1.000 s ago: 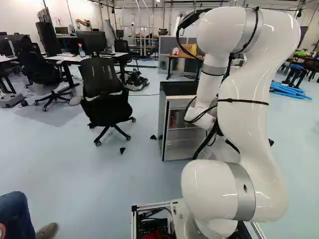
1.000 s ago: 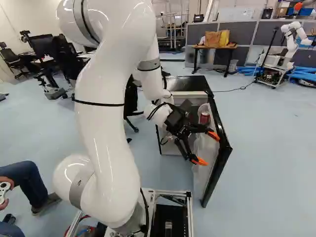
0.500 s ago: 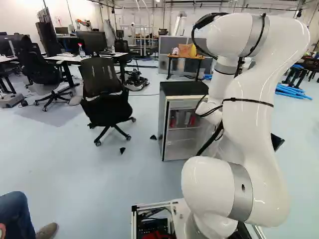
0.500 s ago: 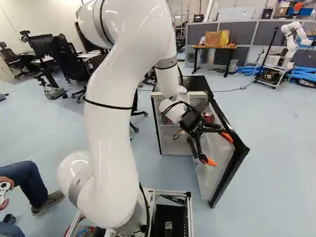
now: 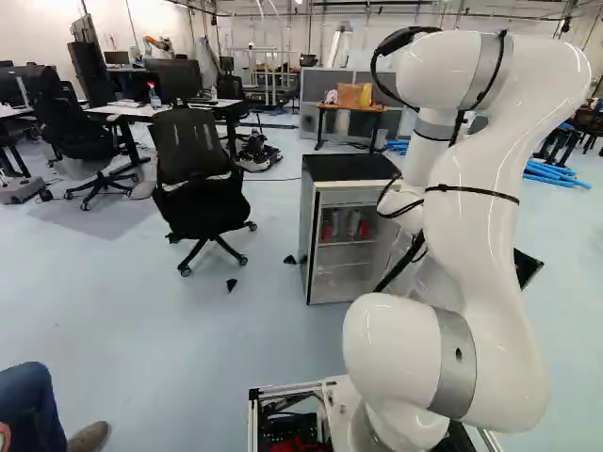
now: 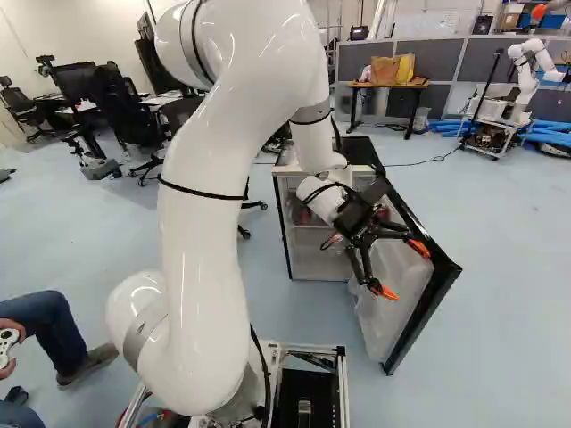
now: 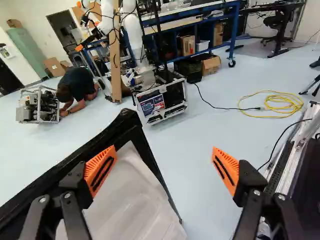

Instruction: Grab a drink from the fridge

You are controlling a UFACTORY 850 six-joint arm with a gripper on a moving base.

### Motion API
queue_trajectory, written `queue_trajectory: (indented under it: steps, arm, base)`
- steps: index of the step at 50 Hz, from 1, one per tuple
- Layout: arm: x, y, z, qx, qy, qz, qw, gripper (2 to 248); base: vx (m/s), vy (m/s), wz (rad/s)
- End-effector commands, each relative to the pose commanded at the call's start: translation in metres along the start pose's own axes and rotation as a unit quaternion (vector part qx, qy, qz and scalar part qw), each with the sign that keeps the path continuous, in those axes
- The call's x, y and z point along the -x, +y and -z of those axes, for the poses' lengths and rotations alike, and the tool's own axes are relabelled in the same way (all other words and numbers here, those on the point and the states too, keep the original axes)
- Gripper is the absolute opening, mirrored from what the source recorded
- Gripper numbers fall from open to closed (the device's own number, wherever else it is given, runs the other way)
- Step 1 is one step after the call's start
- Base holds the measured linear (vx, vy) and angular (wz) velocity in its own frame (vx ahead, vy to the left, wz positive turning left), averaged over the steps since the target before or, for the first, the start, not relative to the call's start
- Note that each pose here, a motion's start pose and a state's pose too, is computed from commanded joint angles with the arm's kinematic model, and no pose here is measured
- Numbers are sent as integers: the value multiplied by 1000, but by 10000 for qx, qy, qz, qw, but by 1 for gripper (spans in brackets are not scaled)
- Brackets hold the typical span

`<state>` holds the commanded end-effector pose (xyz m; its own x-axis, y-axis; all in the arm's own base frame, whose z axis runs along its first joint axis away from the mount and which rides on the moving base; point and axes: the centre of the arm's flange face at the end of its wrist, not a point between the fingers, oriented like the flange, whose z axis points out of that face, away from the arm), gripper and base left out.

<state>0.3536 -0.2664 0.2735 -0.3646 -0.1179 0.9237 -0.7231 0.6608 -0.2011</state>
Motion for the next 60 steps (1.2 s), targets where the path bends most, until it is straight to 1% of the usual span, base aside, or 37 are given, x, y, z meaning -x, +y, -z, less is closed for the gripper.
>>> queue_trajectory:
  steps: [9,16,24,31,38,45,52,60]
  arm:
    - [-1,12,3,-317,16,229,9992,247]
    - [-1,25,8,-671,24,472,9966,247]
    - [-3,40,13,-1122,37,764,9907,247]
    - [-5,54,18,-1538,86,1012,9829,247]
    - [-8,67,23,-1966,148,1245,9724,247]
    - [-11,80,29,-2408,218,1462,9592,247]
    - [-15,94,34,-2854,283,1659,9435,247]
    - [-20,110,41,-3365,343,1861,9225,247]
  base:
    - [0,0,0]
    - [0,0,0]
    - [0,0,0]
    - [0,0,0]
    - [0,0,0]
    - [0,0,0]
    - [0,0,0]
    - [0,0,0]
